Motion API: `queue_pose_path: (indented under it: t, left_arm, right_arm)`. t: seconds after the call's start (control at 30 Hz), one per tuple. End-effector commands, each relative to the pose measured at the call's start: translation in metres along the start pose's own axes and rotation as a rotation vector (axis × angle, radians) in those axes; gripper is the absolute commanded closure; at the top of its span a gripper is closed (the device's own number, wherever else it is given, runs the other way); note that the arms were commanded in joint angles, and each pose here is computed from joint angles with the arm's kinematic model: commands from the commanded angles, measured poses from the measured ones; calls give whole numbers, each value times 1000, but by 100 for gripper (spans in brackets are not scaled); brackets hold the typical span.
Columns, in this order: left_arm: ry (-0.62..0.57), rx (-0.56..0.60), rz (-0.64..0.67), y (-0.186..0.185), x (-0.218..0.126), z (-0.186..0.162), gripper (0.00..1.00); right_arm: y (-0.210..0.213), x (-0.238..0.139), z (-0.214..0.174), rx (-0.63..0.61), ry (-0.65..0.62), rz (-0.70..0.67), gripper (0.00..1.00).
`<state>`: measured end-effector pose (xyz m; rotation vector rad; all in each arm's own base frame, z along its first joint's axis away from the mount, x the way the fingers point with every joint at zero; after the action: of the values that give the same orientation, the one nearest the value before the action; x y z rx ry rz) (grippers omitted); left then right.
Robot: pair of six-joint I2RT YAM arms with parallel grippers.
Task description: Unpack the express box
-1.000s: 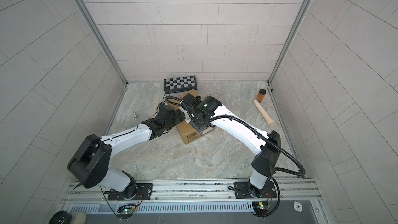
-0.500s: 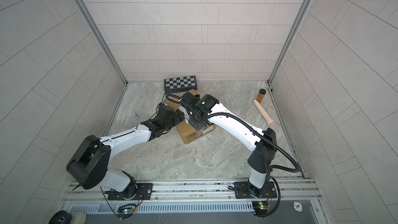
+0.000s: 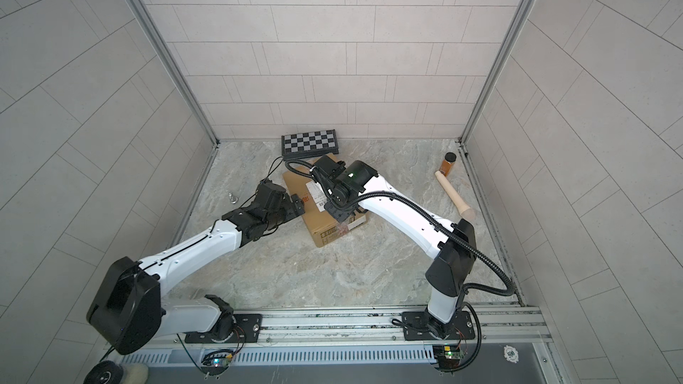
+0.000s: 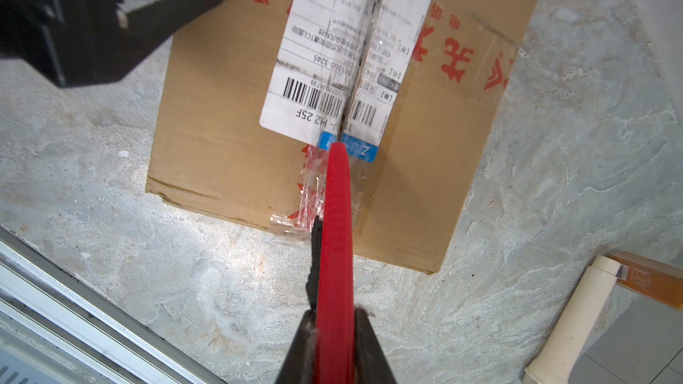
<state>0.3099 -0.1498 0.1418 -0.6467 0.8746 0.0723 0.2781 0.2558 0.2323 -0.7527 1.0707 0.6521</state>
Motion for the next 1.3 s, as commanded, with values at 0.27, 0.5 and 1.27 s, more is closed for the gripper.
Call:
queue_pose_path:
  t: [0.27,0.5,1.27]
  left_arm:
    - [20,177,-67,-33,-33,30,1]
    - [132,226,81,-27,-43,31,3]
    - [-105,3,-12,29,-90,27,2]
  right_arm:
    - [63,2,-36,-121,106,350,100]
    - [59,-1,-46,-79,211,336,100]
    - [45,-4,-6,145,-43,159,100]
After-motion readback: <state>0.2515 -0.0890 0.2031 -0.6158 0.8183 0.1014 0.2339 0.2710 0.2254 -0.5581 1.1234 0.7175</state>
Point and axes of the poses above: each gripper's point midway between its finger pads, its own x axis out along the fingers, its own y axis along the line the jaws close on, z = x × y, the point moved 2 cm from there along -x, back along the fingers, and after that the axes turned 9 degrees about -x, right-handed, at the moved point
